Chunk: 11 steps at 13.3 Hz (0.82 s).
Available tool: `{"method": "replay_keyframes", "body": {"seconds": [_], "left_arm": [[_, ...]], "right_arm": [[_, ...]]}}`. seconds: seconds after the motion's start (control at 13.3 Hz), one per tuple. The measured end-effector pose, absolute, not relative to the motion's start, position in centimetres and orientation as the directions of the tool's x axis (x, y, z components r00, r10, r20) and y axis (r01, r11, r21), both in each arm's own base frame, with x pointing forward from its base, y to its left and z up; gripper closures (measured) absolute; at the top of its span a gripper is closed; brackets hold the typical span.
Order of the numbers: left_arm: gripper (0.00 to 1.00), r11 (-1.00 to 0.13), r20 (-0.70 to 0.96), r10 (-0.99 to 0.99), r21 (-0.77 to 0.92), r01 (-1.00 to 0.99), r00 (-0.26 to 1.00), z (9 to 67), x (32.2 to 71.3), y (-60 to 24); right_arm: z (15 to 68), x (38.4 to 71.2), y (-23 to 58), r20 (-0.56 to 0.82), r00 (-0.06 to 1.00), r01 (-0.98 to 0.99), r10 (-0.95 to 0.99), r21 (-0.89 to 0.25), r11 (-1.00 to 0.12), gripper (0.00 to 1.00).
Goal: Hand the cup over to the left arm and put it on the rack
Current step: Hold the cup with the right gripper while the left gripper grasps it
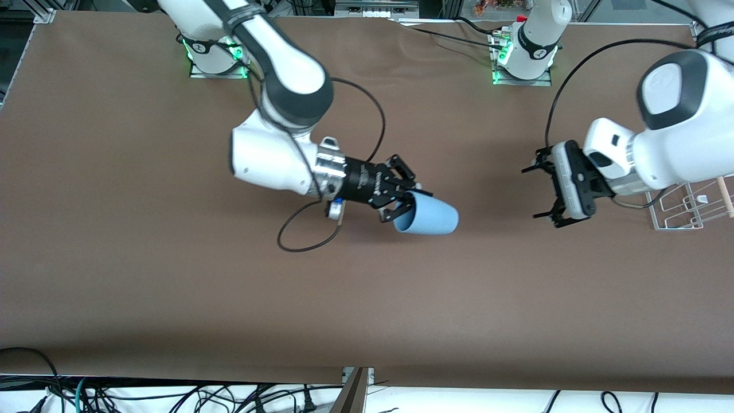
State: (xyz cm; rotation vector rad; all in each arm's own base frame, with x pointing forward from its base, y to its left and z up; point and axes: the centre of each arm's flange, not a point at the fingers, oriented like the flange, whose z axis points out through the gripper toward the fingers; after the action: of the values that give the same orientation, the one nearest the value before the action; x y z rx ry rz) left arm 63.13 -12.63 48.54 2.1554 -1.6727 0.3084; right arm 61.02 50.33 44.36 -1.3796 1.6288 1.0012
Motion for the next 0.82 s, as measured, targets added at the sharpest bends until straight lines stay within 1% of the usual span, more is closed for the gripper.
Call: {"method": "replay_keyframes", "body": {"seconds": [0.3,0.53,0.82], "left_arm": [[0.0,-0.097,0.443,-0.887,0.087,-0.991,0.126,47.4,63.7,-15.6],[0.0,-0.078,0.456,-0.886,0.034,-0.996,0.085,47.6,64.0,-17.0],[0.0,-0.047,0.469,-0.882,0.009,-0.999,0.046,48.1,63.5,-19.4]], "right_arm": [[44.7,59.1,52.8,-0.914,-0.127,-0.99,-0.386,0.093,0.106,0.95],[45.2,58.8,53.3,-0.914,-0.148,-0.986,-0.377,0.109,0.123,0.95],[45.6,58.3,53.8,-0.917,-0.145,-0.987,-0.372,0.107,0.119,0.95]]}}
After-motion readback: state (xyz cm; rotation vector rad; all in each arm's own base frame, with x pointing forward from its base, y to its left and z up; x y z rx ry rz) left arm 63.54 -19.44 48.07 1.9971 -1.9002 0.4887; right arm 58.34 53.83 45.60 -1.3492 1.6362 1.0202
